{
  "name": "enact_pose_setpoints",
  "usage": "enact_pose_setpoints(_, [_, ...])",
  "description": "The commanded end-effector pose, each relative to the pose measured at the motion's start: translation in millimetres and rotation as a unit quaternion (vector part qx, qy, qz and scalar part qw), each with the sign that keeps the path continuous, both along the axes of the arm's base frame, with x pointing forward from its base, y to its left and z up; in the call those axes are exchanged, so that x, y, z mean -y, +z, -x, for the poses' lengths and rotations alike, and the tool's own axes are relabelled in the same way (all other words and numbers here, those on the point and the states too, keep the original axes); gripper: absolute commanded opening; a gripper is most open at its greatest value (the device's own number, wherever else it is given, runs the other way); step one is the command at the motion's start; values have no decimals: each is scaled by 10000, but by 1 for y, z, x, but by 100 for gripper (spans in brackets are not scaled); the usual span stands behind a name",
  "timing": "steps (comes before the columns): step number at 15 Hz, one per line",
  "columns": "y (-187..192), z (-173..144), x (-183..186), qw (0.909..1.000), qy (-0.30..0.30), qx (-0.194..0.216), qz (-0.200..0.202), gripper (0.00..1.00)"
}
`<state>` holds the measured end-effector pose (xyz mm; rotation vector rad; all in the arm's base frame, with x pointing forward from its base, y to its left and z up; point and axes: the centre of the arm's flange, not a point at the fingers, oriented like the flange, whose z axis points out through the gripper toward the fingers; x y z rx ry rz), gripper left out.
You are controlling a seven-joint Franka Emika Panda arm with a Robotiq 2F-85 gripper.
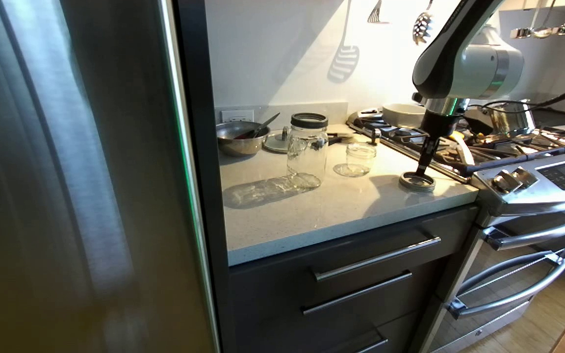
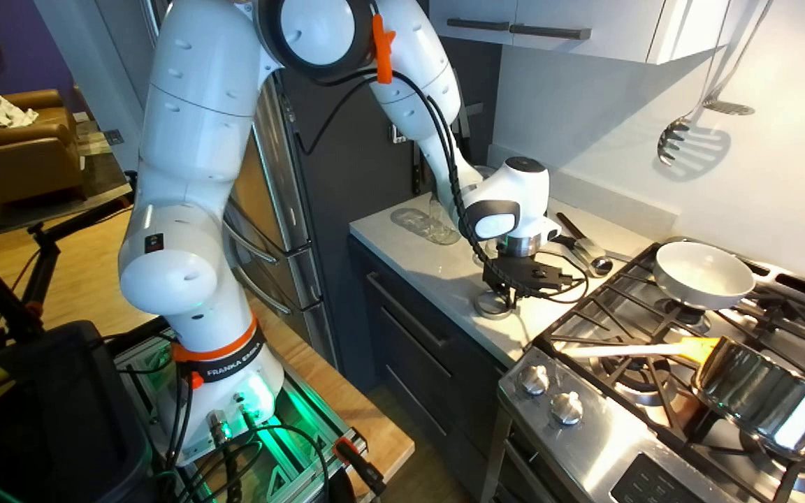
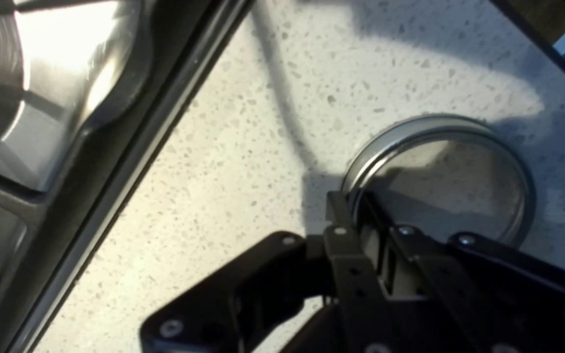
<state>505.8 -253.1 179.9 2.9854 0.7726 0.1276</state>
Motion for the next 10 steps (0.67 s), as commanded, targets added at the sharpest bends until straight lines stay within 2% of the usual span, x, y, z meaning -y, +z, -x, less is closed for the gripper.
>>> enact_pose_setpoints(1, [2, -4, 5, 9999, -78, 76, 22, 16])
enact_pose_setpoints(3, [8, -6, 6, 9999, -71, 118, 50, 14])
enact_pose_setpoints(4, [8, -8, 6, 9999, -70, 123, 62, 10])
enact_pose_setpoints(5, [8, -9, 6, 9999, -63, 120, 71, 18])
enact_pose_setpoints(6, [5, -9, 6, 9999, -58, 103, 78, 35])
enact_pose_setpoints(7, [3, -8, 5, 9999, -53, 86, 71, 36])
enact_pose_setpoints(8, [1, -7, 4, 9999, -53, 66, 66, 40])
enact_pose_setpoints(10, [-1, -7, 4, 10000, -61, 43, 58, 55])
